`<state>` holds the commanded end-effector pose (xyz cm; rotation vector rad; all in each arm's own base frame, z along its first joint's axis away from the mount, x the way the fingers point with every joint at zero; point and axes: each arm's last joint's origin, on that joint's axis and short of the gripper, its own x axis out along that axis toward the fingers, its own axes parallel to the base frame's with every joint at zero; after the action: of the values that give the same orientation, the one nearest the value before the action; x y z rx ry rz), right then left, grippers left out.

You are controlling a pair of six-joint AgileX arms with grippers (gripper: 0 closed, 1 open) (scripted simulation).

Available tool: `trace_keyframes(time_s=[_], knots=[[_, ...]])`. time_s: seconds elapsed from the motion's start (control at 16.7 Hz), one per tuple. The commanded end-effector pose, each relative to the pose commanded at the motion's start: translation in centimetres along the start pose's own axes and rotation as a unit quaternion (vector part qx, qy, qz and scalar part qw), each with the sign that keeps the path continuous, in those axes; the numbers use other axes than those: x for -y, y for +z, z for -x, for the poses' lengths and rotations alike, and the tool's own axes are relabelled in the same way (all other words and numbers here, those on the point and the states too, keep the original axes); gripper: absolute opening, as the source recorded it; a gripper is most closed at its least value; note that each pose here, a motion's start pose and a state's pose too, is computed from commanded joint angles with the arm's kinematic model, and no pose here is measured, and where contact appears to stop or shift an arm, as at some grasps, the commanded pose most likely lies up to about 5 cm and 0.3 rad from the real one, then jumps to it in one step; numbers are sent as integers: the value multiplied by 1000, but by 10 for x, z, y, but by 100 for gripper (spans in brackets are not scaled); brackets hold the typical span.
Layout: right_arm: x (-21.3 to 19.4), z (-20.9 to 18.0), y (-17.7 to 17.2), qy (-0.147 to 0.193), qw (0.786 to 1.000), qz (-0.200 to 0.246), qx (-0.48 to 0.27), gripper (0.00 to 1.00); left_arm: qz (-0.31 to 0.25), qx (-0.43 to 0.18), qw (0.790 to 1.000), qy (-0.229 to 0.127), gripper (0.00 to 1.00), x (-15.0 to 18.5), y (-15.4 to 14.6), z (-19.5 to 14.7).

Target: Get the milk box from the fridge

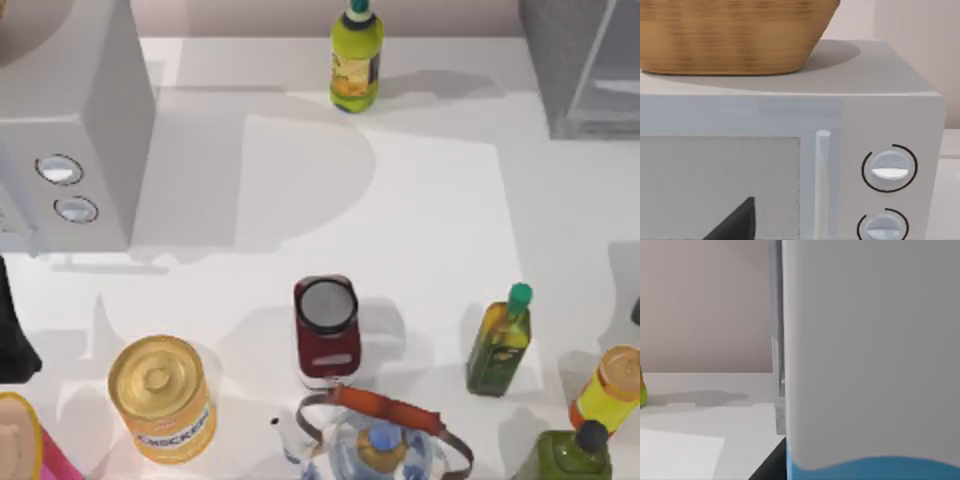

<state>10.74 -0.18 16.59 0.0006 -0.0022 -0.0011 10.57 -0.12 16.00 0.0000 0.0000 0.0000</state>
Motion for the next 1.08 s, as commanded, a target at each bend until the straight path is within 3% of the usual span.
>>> trace_keyframes(time_s=[0.6, 0.84, 1.08], knots=[[-2, 1, 0, 9, 1000, 0, 5, 0, 0, 0, 1000, 0, 100, 0, 0, 0], [-8, -10, 26, 57, 998, 4, 32, 0, 0, 0, 1000, 0, 100, 0, 0, 0], [-21, -45, 48, 128, 991, 6, 29, 0, 0, 0, 1000, 0, 100, 0, 0, 0]])
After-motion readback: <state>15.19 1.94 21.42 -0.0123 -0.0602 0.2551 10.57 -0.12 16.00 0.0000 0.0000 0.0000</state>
